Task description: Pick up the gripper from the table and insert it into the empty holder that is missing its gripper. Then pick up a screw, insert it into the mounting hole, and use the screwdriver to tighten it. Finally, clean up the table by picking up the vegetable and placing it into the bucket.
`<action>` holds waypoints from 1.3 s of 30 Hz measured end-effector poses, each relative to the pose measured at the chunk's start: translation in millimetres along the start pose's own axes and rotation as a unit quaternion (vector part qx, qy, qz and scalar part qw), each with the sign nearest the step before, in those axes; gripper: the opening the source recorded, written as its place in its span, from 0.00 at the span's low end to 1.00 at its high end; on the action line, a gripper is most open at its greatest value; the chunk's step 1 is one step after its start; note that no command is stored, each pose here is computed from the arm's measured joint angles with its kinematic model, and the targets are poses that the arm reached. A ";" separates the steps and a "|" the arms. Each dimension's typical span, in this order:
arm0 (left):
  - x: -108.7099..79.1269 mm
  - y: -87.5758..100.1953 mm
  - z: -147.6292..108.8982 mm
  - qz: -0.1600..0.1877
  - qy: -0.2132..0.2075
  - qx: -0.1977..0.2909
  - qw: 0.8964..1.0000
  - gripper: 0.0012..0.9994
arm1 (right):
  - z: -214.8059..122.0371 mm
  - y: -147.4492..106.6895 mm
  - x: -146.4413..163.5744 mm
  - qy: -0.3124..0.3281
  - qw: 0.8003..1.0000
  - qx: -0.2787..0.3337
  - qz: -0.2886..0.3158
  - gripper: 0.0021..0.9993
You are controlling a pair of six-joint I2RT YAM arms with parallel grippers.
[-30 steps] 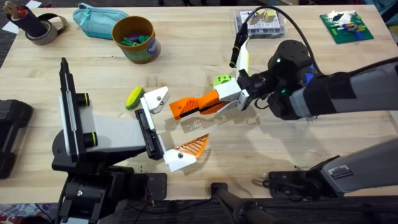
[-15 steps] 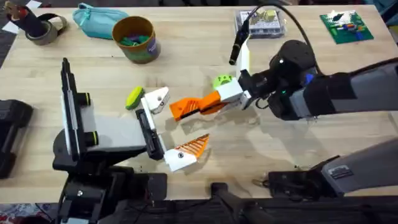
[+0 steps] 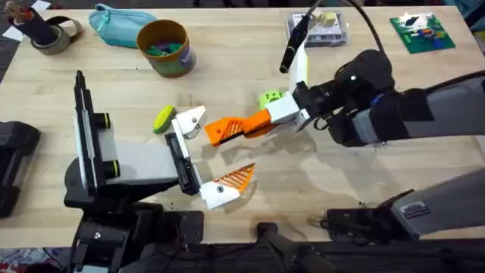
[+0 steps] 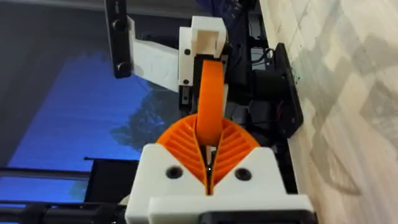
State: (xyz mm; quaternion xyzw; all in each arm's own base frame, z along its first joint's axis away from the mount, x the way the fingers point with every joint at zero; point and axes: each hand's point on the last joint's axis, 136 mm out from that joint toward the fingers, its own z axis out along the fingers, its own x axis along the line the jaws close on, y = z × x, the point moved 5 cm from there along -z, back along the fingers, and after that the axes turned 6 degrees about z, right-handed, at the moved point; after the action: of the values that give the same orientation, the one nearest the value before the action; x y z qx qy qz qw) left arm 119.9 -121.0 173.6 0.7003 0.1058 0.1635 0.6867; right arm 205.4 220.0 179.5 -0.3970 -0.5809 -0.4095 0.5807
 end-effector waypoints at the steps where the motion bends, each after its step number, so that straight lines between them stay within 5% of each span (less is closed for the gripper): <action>1: 0.0 0.0 0.0 0.000 0.000 0.000 1.000 0.99 | 0.1 -0.1 0.0 0.000 1.000 0.000 0.001 0.01; 17: 0.0 -0.2 0.0 -0.001 0.000 0.000 1.000 0.99 | 0.6 -0.3 0.2 0.000 1.000 0.001 0.006 0.01; 22: -0.9 -11.6 -0.2 -0.041 0.000 0.022 0.999 0.99 | 0.6 -0.4 0.1 0.000 1.000 0.001 0.006 0.01; 39: -0.6 -11.5 -0.3 -0.040 0.002 0.021 0.999 0.99 | 0.6 -0.3 0.2 0.000 1.000 0.001 0.007 0.01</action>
State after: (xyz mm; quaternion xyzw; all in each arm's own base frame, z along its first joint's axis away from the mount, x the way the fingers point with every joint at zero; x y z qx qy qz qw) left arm 120.1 -120.6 162.1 0.7099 0.1382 0.1350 0.6773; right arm 204.8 220.5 179.7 -0.4004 -0.5786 -0.4048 0.5840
